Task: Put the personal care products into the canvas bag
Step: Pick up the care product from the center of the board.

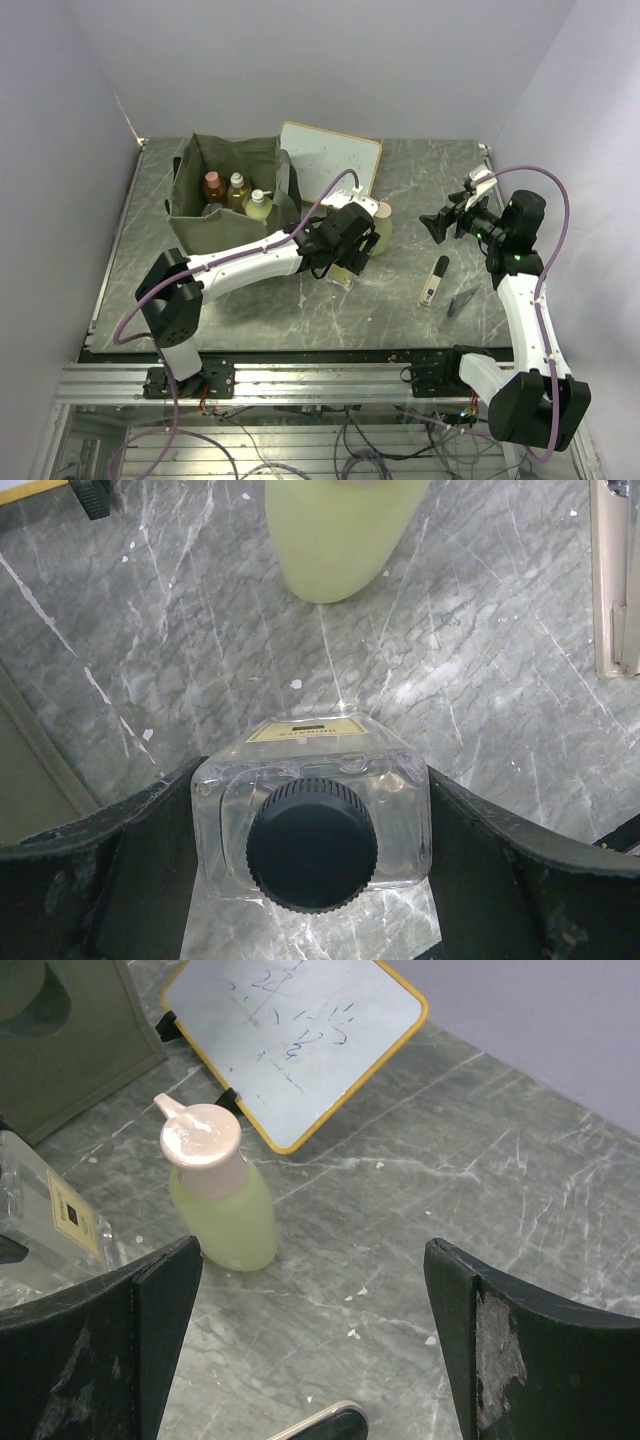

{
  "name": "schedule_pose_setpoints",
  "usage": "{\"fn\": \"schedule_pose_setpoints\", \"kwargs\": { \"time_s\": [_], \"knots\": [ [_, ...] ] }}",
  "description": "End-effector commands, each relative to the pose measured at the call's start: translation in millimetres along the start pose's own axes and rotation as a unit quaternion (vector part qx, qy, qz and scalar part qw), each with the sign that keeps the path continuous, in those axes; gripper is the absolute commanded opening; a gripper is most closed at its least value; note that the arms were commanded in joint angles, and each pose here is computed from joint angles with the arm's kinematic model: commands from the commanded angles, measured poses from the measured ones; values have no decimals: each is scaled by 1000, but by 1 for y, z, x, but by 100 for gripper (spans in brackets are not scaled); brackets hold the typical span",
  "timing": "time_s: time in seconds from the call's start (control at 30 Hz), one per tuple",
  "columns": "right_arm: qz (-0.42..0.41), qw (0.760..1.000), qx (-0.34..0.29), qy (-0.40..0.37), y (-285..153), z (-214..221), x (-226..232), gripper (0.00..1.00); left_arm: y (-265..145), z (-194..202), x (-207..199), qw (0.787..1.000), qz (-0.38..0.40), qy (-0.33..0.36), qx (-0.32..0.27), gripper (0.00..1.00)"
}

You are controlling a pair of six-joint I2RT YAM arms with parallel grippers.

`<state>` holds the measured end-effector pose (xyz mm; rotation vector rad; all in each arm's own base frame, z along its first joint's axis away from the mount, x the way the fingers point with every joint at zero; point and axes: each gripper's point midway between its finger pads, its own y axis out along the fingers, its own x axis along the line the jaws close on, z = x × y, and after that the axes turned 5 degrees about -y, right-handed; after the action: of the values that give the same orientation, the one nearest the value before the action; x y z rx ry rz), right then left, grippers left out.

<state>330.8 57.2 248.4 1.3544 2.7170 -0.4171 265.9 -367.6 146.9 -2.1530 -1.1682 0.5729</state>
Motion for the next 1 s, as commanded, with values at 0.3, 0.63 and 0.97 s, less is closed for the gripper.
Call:
{"fn": "schedule_pose_setpoints", "kwargs": {
  "time_s": [0.3, 0.63, 0.97],
  "knots": [
    [-11, 1000, -7, -10, -2, -8, 2, 93, -45, -61, -10, 992, 44, 75, -95, 16],
    [-14, 1000, -8, -12, -2, -8, 4, 93, -91, -105, 3, 982, 52, 98, -151, 7],
    [-22, 1000, -6, -13, -1, -9, 7, 93, -164, -164, 24, 966, 100, 110, -212, 7]
  ]
}}
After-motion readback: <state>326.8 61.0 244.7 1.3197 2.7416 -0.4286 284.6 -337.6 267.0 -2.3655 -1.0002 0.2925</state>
